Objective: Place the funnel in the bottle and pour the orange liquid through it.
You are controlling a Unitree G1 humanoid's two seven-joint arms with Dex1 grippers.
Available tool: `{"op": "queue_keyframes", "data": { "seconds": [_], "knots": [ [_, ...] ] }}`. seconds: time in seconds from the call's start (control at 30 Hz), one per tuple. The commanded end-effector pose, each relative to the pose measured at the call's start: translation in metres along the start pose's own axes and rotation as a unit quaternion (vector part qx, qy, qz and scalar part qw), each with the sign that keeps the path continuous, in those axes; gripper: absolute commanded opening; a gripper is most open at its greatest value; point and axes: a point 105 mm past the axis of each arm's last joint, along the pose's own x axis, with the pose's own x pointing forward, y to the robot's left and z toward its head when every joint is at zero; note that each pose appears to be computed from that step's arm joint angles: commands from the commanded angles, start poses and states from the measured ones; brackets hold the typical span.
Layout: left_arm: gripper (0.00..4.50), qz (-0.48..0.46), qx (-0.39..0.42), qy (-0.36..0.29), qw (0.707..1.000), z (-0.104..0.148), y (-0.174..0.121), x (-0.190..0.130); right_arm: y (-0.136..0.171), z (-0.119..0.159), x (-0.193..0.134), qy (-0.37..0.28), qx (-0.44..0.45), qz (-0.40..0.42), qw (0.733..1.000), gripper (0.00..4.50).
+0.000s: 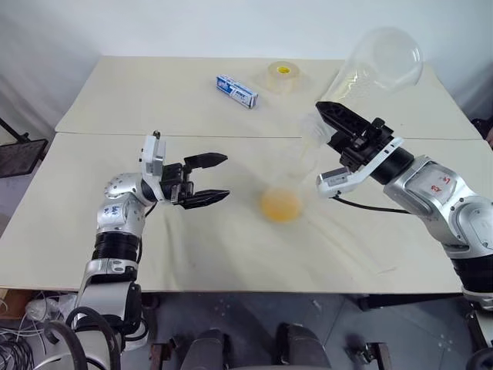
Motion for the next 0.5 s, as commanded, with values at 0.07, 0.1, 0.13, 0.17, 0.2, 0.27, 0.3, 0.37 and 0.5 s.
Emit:
{"op": "queue_keyframes", "data": {
  "seconds": [0.07,0.1,0.13,0.17,0.2,0.27,0.3,0.37,0.5],
  "knots": [
    [4.50,-0.005,0.019,-0.007,1.000,0.0086,0.0006,0.0012,-0.0183,-0.0079,0.0003,0.005,-0.020,-0.030,0.999,2.46],
    [4.50,-0.005,0.019,-0.007,1.000,0.0085,0.0010,0.0018,-0.0187,-0.0072,0.0006,0.004,-0.018,-0.030,0.999,2.46],
    [4.50,-0.006,0.019,-0.007,1.000,0.0083,0.0013,0.0024,-0.0190,-0.0061,0.0007,0.002,-0.018,-0.031,0.999,2.46],
    [4.50,-0.006,0.019,-0.008,1.000,0.0082,0.0017,0.0030,-0.0193,-0.0050,0.0009,0.000,-0.016,-0.031,0.999,2.46],
    [4.50,-0.006,0.019,-0.008,1.000,0.0082,0.0019,0.0032,-0.0195,-0.0043,0.0010,0.000,-0.014,-0.032,0.999,2.46],
    [4.50,-0.007,0.020,-0.009,1.000,0.0086,0.0023,0.0039,-0.0198,-0.0033,0.0009,-0.001,-0.011,-0.032,0.999,2.46],
    [4.50,-0.008,0.020,-0.009,1.000,0.0089,0.0022,0.0038,-0.0199,-0.0029,0.0009,-0.001,-0.010,-0.032,0.999,2.46],
    [4.50,-0.009,0.020,-0.009,1.000,0.0093,0.0022,0.0033,-0.0204,-0.0023,0.0007,0.000,-0.005,-0.034,0.999,2.46],
    [4.50,-0.007,0.022,-0.004,1.000,0.0100,0.0025,0.0008,-0.0224,-0.0023,0.0003,0.007,0.028,-0.041,0.999,2.46]
  ]
}}
